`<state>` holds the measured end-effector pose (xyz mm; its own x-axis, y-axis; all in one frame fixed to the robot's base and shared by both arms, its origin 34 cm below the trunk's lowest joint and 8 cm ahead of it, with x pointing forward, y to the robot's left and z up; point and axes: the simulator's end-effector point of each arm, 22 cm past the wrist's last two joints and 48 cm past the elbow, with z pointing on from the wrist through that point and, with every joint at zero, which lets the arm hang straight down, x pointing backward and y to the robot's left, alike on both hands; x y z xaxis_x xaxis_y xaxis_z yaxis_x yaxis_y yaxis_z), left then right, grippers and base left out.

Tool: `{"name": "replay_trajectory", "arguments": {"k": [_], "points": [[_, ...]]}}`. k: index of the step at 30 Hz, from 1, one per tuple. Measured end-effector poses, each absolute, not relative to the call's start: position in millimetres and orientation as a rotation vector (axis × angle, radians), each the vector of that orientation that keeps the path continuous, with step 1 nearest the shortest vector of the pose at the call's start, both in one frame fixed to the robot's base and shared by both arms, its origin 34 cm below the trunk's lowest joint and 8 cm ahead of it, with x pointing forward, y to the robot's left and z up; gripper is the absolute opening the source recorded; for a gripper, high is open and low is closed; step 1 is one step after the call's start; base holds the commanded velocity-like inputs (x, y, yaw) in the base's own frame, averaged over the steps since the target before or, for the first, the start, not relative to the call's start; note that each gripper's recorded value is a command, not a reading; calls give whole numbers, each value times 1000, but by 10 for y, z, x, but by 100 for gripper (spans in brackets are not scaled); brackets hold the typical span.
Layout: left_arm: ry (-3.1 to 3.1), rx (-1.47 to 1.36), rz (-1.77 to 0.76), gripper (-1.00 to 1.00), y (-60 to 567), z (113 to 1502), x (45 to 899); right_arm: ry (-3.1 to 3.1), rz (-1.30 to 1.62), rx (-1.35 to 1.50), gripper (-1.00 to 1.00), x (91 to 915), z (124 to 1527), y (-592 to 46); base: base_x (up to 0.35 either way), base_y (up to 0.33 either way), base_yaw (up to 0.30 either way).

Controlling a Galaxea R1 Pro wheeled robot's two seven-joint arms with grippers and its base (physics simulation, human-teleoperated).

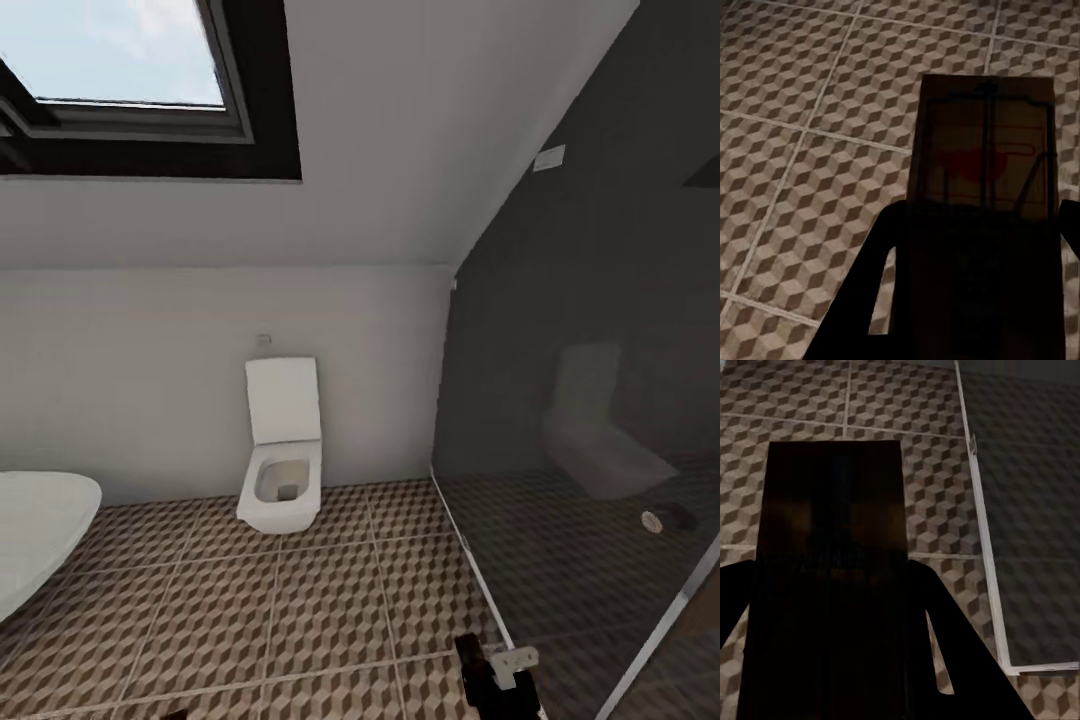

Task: Take the four mousetraps from the cabinet in the bathroom and place them on the bathroom floor. Make sure all four end up on the same floor surface, and ensure that at least two of them are either under or directly next to the same bathroom sink.

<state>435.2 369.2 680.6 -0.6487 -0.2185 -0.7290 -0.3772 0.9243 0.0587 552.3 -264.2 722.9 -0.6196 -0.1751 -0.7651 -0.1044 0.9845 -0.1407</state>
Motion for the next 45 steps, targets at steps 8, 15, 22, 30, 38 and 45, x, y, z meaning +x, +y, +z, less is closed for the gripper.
{"name": "replay_trajectory", "arguments": {"k": [8,15,22,30,38,45], "points": [[2298,-424,268,-100,3713,6808,4346,2243,-104,-193,-100,5524,7232,-2649,290,166,300],[2293,-445,295,-100,3772,6815,4326,2242,-107,-190,-100,5524,7233,-2666,319,12,300],[2294,-446,296,-100,3764,6812,4325,2242,-107,-190,-100,5524,7233,-2669,321,1,203],[2294,-446,295,-100,3761,6813,4328,2242,-111,-190,-100,5523,7233,-2692,322,65,-170],[2293,-446,292,-100,3742,6811,4329,2243,-111,-190,-100,5523,7233,-2693,316,128,-189],[2292,-446,296,-100,3765,6815,4327,2243,-111,-190,-100,5524,7233,-2696,302,195,-10]]}}
